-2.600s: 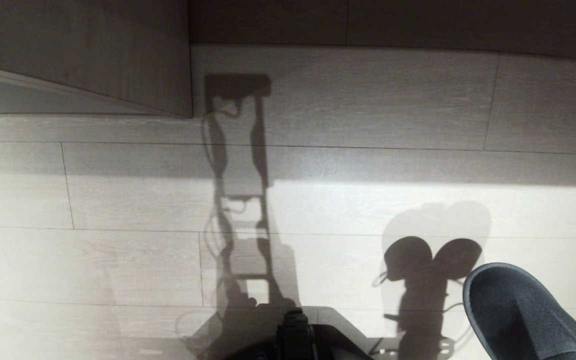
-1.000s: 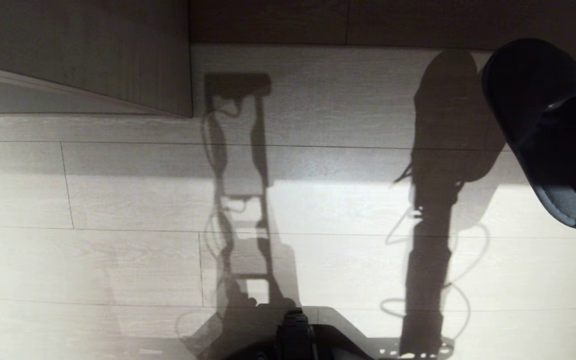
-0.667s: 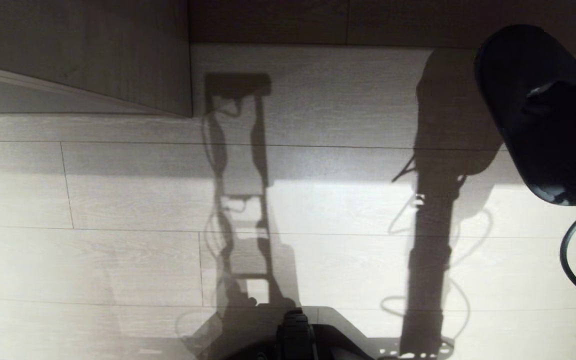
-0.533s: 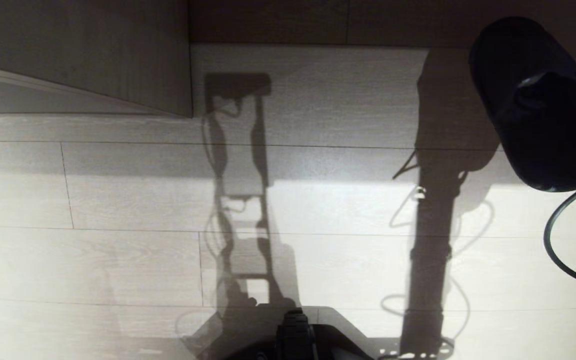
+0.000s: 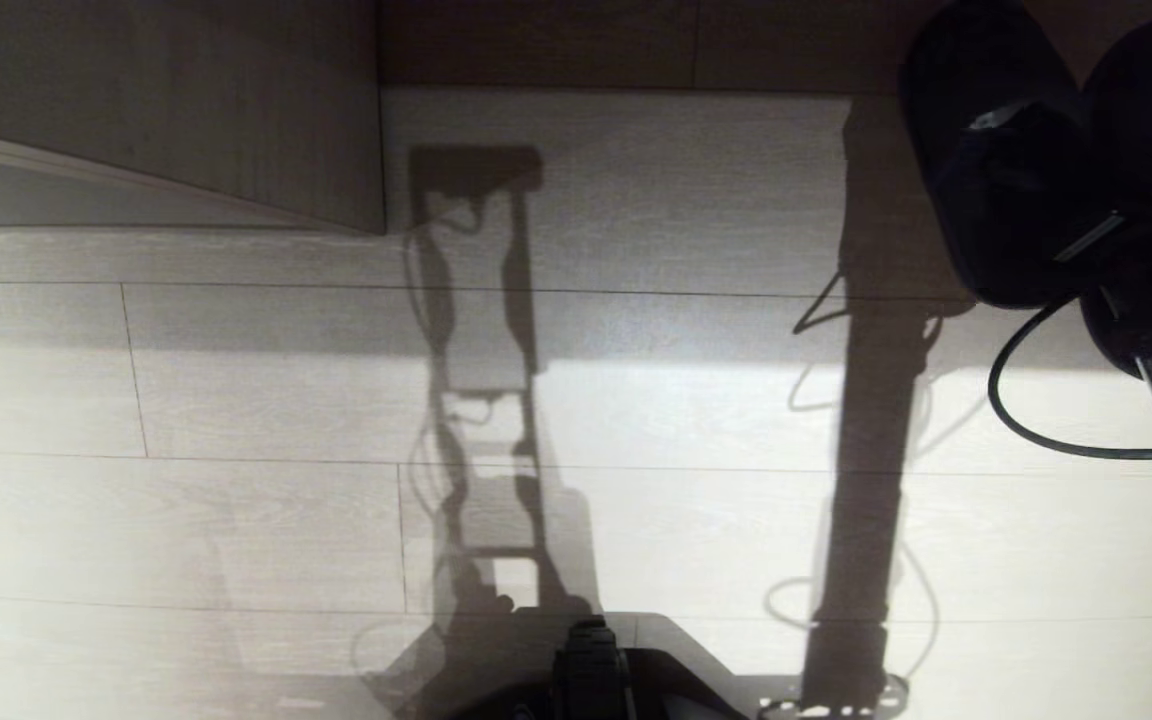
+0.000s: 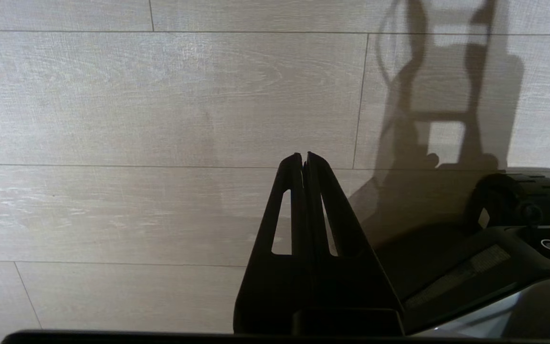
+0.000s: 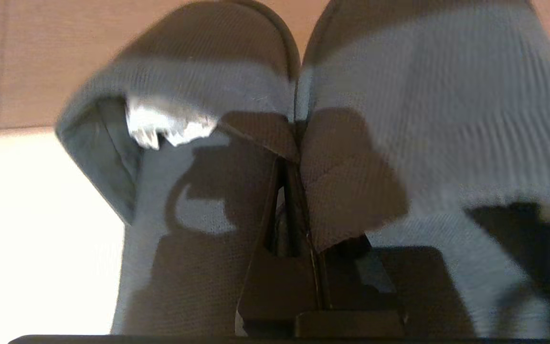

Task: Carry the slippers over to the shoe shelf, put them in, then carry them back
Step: Place the slippers on the floor

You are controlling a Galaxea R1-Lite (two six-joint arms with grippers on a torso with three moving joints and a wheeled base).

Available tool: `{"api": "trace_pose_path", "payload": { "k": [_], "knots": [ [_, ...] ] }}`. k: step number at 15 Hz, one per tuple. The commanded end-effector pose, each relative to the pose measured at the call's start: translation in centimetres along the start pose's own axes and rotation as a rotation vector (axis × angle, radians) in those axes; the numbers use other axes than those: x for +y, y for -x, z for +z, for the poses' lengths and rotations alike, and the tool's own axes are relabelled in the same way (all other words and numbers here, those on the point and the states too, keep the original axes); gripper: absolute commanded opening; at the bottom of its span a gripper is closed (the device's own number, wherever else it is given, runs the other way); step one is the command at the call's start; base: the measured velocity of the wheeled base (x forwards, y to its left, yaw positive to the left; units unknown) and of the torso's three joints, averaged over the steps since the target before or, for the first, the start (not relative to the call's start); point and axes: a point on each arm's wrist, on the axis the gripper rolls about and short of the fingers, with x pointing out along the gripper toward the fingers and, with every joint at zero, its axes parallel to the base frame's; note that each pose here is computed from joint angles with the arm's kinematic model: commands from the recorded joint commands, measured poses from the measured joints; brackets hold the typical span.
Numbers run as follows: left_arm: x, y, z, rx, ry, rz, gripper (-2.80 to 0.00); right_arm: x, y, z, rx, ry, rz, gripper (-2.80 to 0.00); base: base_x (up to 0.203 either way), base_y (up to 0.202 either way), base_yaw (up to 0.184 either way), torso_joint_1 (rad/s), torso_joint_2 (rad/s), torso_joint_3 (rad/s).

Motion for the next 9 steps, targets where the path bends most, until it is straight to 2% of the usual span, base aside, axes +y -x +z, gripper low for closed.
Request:
{"api": "trace_pose_path", "payload": {
  "k": [1,9],
  "knots": [
    [0.0,0.0,0.0,0.000,0.000,0.001,-2.80,0.0,-1.0,-1.4,0.009,0.000,-0.002,-2.80,0.000,0.000,0.000,0.000,0.00,0.000],
    [0.0,0.0,0.0,0.000,0.000,0.001,-2.80,0.2,-4.7,-5.3,0.002,-0.003,0.009,-2.80,0.000,0.000,0.000,0.000,0.00,0.000]
  ]
}}
